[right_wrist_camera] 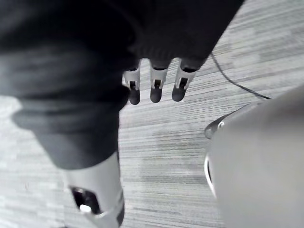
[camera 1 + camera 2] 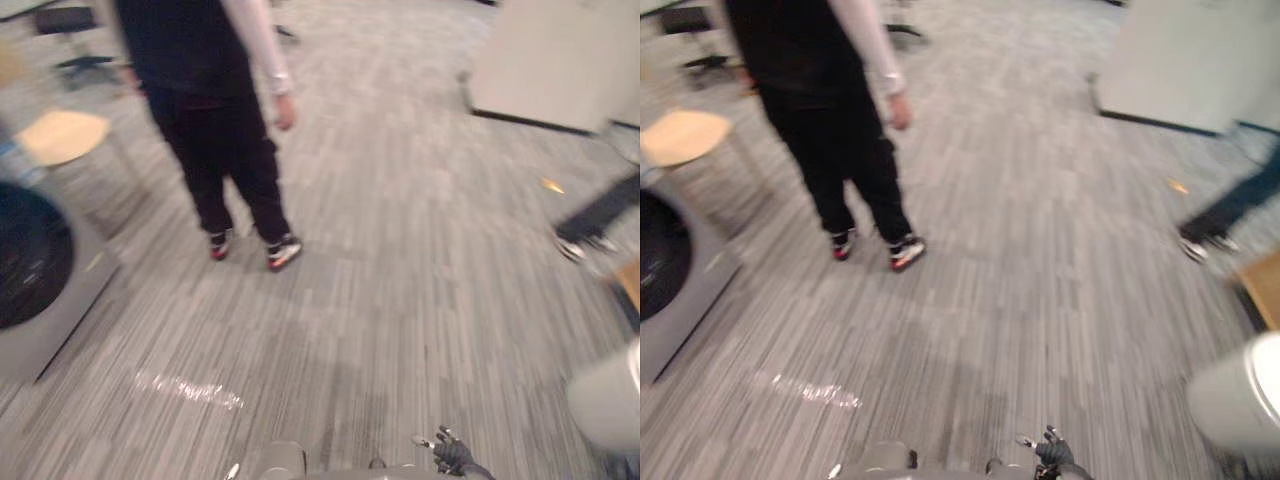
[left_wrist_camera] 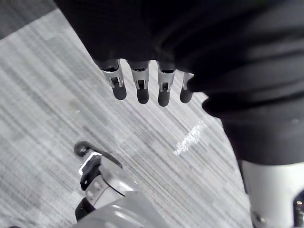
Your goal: Organize washtable
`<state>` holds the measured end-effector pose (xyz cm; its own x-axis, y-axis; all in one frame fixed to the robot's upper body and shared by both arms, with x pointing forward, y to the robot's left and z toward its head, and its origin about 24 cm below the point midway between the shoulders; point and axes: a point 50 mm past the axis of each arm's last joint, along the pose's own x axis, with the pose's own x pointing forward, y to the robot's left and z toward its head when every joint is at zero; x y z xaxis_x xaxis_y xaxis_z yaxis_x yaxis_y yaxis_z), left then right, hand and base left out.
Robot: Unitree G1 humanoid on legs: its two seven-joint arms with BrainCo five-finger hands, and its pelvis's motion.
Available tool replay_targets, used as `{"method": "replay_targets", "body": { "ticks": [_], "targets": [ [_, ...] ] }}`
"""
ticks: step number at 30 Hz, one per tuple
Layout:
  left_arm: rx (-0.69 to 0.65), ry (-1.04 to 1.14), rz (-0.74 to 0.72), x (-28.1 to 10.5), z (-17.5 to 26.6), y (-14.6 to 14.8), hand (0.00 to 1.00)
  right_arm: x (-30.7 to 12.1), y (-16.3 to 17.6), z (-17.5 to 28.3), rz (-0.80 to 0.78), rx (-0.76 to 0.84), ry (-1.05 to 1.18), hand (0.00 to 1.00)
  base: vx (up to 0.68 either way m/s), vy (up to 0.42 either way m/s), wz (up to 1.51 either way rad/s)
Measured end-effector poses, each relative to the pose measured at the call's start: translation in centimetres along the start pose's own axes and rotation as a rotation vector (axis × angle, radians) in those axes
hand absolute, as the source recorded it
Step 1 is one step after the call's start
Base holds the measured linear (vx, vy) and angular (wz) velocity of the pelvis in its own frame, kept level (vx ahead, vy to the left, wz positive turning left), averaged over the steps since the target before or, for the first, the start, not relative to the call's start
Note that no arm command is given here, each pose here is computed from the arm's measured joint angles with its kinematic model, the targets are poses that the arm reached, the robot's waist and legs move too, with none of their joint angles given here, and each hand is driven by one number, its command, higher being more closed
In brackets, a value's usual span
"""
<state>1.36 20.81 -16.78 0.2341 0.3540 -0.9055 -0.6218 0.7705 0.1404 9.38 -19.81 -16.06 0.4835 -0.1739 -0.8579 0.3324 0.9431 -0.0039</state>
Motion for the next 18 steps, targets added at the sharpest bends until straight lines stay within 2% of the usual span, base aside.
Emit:
{"method": "replay_targets", "body": {
  "ticks": [3,6,13,18],
  "targets": [
    [0.032,0.000,-0.021,0.0,0.0,-0.2,0.00,-0.1,-0.5,-0.6,-0.010,-0.015,0.033,0.00,-0.01,0.261,-1.33],
    [0.068,-0.007,-0.032,0.1,0.4,-0.1,0.00,-0.1,-0.5,-1.0,-0.009,-0.027,0.054,0.00,-0.04,0.049,-0.48],
    [0.089,0.014,-0.025,0.1,0.1,0.3,0.00,-0.1,-0.7,-1.6,-0.005,-0.025,0.107,0.00,-0.09,-0.032,0.12],
    [0.054,0.017,-0.018,0.1,0.0,0.4,0.00,-0.1,-0.8,-1.7,-0.016,-0.026,0.113,0.00,-0.04,-0.053,0.27]
  ]
}}
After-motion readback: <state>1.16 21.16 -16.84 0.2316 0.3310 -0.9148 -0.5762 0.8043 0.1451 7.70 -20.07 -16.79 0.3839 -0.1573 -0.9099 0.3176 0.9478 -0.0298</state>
